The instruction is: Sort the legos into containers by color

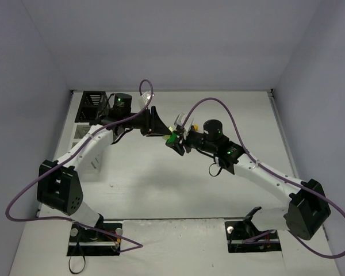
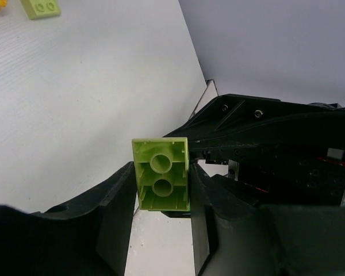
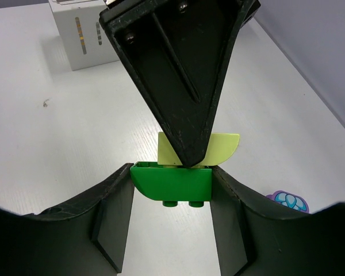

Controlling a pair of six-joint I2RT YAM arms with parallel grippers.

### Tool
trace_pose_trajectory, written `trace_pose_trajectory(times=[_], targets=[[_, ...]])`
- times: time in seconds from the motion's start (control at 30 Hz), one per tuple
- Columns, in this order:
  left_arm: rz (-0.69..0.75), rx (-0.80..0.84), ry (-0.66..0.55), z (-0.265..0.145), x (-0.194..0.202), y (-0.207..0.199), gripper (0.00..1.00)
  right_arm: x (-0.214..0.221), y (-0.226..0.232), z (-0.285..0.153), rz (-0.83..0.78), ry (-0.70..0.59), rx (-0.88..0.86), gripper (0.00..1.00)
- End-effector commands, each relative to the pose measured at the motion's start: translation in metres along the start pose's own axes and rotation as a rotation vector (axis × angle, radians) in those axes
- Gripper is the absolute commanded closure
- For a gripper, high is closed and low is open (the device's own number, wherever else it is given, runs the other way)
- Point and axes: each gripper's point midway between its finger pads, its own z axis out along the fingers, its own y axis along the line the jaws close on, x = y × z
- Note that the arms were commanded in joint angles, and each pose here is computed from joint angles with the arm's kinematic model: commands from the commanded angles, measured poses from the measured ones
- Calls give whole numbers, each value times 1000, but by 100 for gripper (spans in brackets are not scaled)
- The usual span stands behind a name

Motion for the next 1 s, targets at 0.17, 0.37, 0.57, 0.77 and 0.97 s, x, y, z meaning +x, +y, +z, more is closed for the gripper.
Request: trace_pose_trajectory(times=[0.17, 0.37, 0.57, 0.77, 0.97], targets=[[117, 106, -36, -9, -8, -46, 83, -53, -14, -3, -79, -141, 28, 95], [115, 89, -60, -18, -15, -47, 100, -39, -16, -3, -79, -109, 50, 95], [70, 32, -143, -52, -40, -31, 100, -18, -22, -12, -59, -92, 97, 95], [47, -128, -275, -99, -68, 1, 100, 3, -23, -15, -25, -57, 118, 95], [52, -622, -466, -166, -110, 83, 100, 13, -22, -19, 5, -72, 140, 96]])
